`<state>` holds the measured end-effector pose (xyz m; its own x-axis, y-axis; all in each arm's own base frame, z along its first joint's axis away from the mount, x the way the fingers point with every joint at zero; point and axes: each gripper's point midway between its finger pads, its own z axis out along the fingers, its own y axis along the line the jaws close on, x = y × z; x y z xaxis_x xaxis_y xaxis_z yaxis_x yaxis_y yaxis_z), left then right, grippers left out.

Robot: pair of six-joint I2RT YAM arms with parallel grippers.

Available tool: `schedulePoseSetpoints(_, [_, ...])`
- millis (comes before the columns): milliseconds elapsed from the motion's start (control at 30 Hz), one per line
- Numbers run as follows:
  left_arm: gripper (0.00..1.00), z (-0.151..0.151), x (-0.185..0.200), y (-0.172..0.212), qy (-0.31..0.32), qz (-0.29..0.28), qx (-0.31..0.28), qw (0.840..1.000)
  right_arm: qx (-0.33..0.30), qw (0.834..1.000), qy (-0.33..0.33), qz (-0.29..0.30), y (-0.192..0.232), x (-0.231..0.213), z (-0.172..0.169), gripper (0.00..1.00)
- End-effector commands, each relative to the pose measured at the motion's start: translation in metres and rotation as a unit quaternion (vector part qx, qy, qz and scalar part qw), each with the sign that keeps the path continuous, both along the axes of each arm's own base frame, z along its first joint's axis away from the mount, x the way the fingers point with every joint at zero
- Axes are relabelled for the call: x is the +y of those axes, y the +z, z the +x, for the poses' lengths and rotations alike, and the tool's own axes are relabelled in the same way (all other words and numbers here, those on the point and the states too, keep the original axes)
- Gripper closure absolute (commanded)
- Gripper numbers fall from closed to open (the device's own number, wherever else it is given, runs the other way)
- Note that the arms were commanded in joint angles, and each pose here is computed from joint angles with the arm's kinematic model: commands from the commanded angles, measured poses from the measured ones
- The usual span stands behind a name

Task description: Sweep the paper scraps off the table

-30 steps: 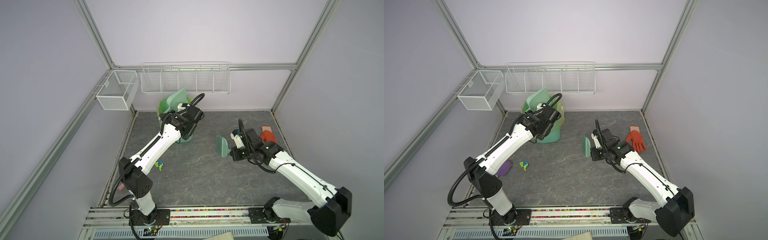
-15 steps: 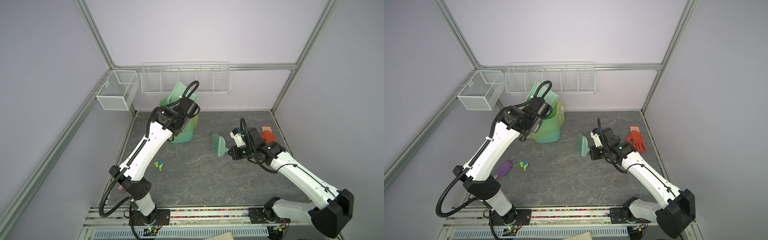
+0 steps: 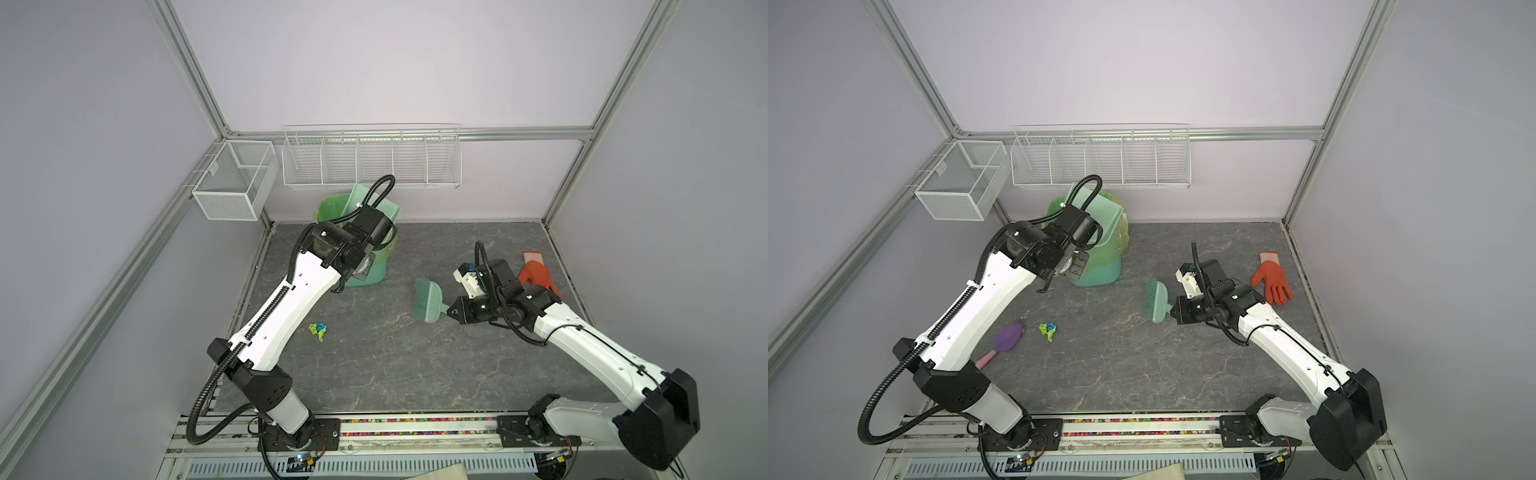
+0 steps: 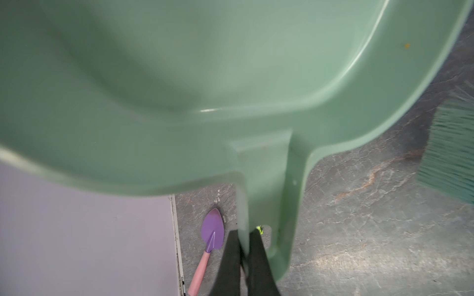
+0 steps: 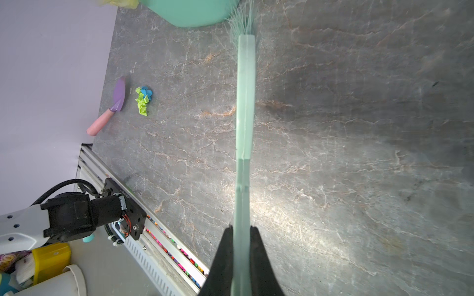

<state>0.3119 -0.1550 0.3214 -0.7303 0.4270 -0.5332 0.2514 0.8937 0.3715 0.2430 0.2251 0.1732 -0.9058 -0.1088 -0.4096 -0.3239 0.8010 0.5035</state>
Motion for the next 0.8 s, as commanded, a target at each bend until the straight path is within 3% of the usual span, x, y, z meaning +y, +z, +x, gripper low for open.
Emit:
schedulePoseSetpoints(0, [1.00,-0.012,-0.003,0.001,0.005,-0.048,0.005,0.999,0.009,0.999,0.003,0.053,0.009,0.014,-0.002,0.93])
schedulePoseSetpoints(467, [1.00,-0.020,-0.013,-0.008,-0.006,-0.089,0.017,0.996,0.038,0.985,0.064,0.155,0.030,0.097,-0.017,0.93])
schedulePoseSetpoints(767, [1.00,-0.025,-0.012,-0.017,-0.012,-0.091,0.030,0.995,0.056,0.977,0.098,0.180,0.037,0.159,-0.027,0.93])
